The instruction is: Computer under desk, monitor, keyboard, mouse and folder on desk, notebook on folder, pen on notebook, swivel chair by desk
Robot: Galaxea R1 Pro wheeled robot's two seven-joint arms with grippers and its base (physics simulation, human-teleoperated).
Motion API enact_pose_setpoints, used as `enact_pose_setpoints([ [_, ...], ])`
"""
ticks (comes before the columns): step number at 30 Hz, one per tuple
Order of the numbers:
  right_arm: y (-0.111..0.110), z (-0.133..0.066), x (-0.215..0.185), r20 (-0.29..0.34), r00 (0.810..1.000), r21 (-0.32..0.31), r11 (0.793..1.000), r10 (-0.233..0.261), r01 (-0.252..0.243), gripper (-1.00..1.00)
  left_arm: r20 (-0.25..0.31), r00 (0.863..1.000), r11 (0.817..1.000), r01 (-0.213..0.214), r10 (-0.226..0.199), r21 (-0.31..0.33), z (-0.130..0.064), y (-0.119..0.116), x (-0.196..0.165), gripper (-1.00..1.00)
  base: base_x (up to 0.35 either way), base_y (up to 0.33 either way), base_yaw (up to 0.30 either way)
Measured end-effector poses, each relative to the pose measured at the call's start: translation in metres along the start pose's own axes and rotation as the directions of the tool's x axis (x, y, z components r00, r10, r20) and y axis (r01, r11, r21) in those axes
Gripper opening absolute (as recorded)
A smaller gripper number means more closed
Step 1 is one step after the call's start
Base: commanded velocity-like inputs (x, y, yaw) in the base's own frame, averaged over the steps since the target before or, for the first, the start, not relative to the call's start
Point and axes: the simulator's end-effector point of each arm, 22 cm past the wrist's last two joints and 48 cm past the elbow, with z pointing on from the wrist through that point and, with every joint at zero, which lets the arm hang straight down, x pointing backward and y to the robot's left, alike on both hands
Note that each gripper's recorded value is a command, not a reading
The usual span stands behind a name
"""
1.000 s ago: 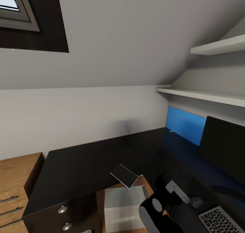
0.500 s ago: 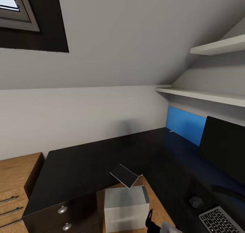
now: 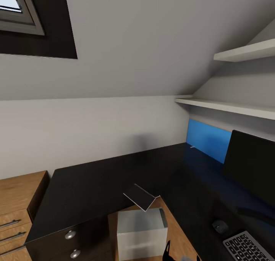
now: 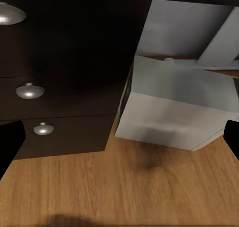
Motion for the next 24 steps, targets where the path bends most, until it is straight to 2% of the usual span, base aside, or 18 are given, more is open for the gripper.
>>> enact_pose_setpoints([
  [7,0.005,-0.008,0.006,-0.008,1.0,-0.03,0.999,-0.015,0.014,1.0,-0.002,1.0,1.0,0.0,0.0,-0.001,0.0,0.001,0.001,1.0,0.0,0.0,0.021],
  [10,0.007,-0.009,0.008,-0.011,1.0,-0.035,0.999,0.001,-0.001,1.0,-0.011,1.0,1.0,-0.002,0.002,-0.009,0.001,0.005,0.005,1.0,-0.069,0.0,0.144],
  [24,0.005,-0.007,0.017,-0.028,0.999,-0.027,1.0,-0.016,0.016,1.0,-0.031,1.0,1.0,-0.004,0.004,-0.013,0.002,0.006,0.012,1.0,-0.295,0.0,0.144],
])
